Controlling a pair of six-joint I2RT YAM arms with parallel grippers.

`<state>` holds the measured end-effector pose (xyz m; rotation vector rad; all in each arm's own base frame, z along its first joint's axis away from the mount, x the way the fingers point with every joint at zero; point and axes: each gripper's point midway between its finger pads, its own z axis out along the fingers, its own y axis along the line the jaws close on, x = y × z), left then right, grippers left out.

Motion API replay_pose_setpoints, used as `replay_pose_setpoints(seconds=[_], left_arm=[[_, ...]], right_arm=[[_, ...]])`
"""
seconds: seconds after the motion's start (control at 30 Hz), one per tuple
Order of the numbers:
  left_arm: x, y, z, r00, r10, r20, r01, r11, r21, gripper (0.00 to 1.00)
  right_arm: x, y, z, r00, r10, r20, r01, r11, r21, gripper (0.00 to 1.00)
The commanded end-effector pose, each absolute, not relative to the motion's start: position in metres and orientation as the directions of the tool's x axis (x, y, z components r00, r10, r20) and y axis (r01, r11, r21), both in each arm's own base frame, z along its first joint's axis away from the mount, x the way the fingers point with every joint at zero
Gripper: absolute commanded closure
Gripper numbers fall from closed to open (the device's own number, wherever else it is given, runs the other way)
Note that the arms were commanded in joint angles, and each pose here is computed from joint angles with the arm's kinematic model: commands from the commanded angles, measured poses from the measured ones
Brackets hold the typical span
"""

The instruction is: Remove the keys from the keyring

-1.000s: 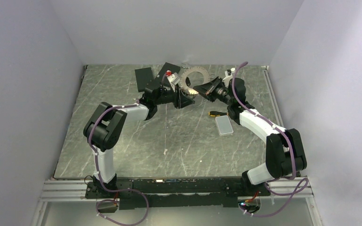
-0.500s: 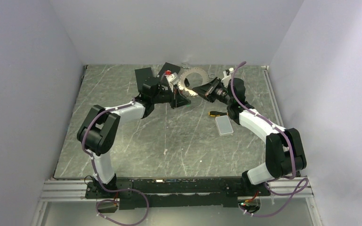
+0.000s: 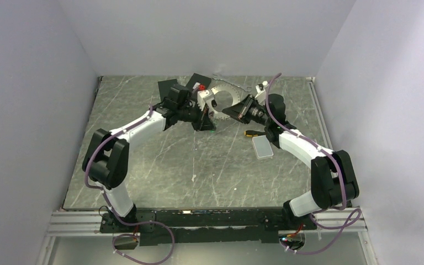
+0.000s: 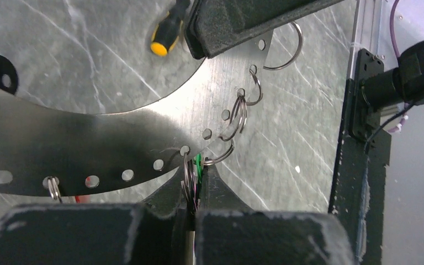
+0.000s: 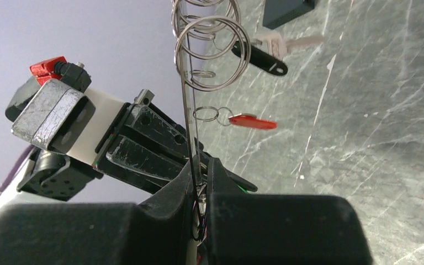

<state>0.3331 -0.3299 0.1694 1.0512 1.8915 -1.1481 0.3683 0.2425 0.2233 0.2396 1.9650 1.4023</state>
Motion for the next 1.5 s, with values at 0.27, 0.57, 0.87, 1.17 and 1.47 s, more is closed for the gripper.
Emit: replay_pose_setpoints(seconds=[0.27, 0.57, 0.87, 1.17, 1.47], left_arm=[[0.301, -0.317, 0.206, -0.443, 0.319, -0.838, 0.893, 0.235, -0.383, 1.00], [0.327, -0.329, 0.190, -0.440, 0.311, -0.843, 0.883, 0.320, -0.343, 1.00], [0.331, -0.335, 0.170, -0.461, 0.299, -0.835, 0.872, 0.330, -0.363, 0.67], [0.365, -0.270, 0.203, -0.471, 0.264, -0.842, 0.828, 0.461, -0.319, 0.25], [0.369, -0.208, 0.281, -0.179, 0.304, -0.936, 0.836, 0.548, 0.018, 0.00]], right_arm=[[0.396, 0.195, 0.229, -0.600, 0.672, -0.434, -0.190, 0.408, 0.893, 1.00], [0.404, 0.187, 0.238, -0.581, 0.764, -0.281, -0.080, 0.290, 0.954, 1.00], [0.409, 0.188, 0.271, -0.550, 0.757, -0.353, -0.188, 0.300, 0.935, 1.00], [0.422, 0.181, 0.284, -0.510, 0.759, -0.404, -0.161, 0.377, 0.912, 1.00], [0.428, 0.175, 0.303, -0.479, 0.767, -0.428, -0.141, 0.414, 0.899, 1.00]])
